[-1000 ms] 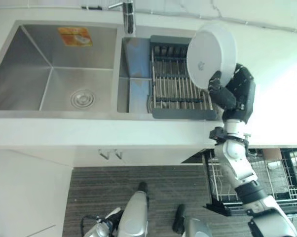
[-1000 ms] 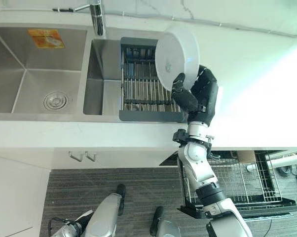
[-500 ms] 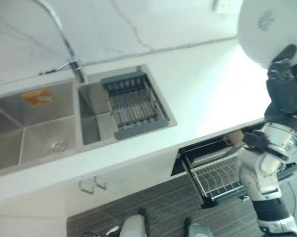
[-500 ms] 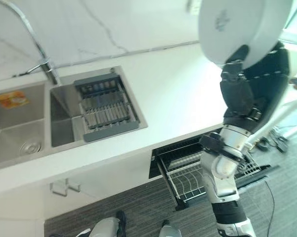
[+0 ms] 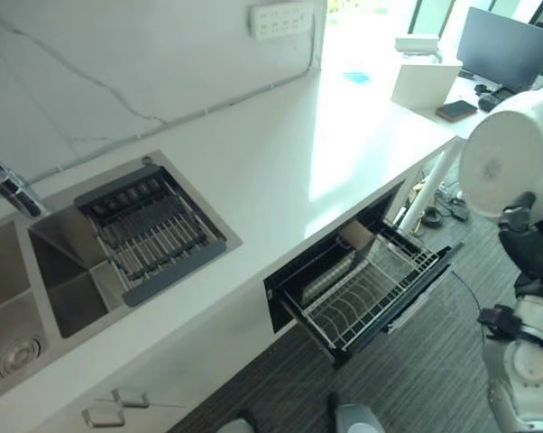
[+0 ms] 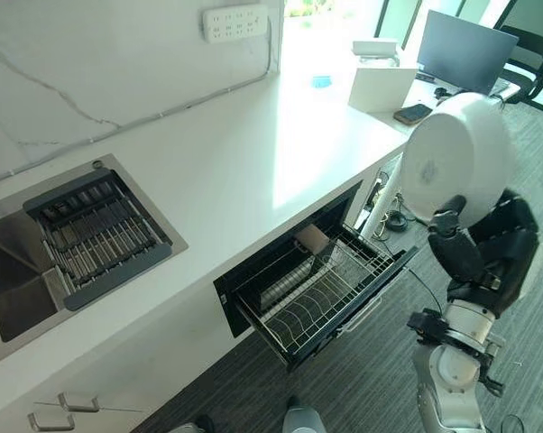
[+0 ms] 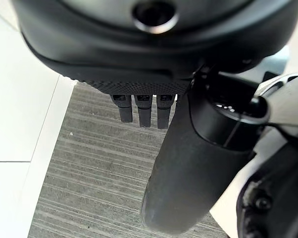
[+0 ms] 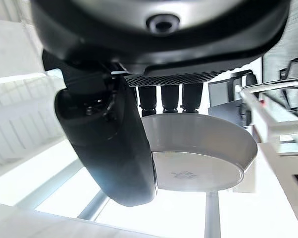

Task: Place the dishes in the dishwasher.

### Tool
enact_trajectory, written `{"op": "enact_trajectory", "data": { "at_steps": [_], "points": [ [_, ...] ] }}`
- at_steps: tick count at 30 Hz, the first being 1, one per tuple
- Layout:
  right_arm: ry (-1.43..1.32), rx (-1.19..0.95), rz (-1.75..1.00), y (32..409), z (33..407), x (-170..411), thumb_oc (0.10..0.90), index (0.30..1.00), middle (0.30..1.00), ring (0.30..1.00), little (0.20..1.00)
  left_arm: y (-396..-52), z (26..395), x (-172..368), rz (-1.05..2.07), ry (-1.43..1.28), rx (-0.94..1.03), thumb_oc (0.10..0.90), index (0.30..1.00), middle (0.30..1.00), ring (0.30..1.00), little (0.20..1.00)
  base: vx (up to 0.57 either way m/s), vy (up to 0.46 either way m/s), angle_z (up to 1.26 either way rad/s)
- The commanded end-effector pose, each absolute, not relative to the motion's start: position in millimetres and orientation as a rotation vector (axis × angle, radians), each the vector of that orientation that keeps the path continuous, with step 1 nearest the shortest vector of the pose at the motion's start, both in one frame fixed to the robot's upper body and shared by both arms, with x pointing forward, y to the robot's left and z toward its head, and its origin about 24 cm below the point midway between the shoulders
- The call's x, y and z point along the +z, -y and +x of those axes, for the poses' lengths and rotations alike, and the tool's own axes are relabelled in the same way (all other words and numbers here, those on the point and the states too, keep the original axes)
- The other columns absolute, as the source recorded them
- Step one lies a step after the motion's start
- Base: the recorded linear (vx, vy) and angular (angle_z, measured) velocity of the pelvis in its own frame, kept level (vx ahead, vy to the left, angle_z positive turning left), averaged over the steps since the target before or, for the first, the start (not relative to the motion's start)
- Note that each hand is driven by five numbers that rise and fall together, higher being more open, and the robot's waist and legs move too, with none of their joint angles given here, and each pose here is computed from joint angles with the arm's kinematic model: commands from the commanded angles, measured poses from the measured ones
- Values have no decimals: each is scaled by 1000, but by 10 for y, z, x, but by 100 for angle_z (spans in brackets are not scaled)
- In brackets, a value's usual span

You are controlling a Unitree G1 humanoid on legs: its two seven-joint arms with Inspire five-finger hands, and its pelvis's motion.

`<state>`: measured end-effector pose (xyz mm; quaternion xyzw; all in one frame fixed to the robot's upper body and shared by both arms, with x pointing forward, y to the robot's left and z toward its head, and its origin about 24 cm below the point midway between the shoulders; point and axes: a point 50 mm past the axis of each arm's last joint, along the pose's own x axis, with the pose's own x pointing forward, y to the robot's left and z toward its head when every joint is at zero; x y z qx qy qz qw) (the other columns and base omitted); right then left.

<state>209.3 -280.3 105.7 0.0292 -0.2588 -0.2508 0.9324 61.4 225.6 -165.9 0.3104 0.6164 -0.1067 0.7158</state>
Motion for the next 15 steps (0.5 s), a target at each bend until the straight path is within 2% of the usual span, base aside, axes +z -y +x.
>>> {"op": "enact_trajectory", "data": {
  "at_steps": [1,6,10,15],
  "points": [
    [840,-349,67,2683,2182,1607,400,300,300,300,300,-2166,932,-1612,669,-1257,-216,800,900,900,900,900,31,4,-3],
    [735,-304,65,2591,2270,1370,400,300,300,300,300,-2141,939,-1608,656,-1246,-206,800,900,900,900,900,0,0,0],
    [513,-182,75,2421,2404,1013,400,300,300,300,300,-2164,925,-1599,607,-1254,-167,800,900,900,900,900,-22,30,13],
    [406,-158,77,2309,2455,848,400,300,300,300,300,-2174,933,-1594,590,-1245,-145,800,900,900,900,900,-15,-1,7]
  ]
}}
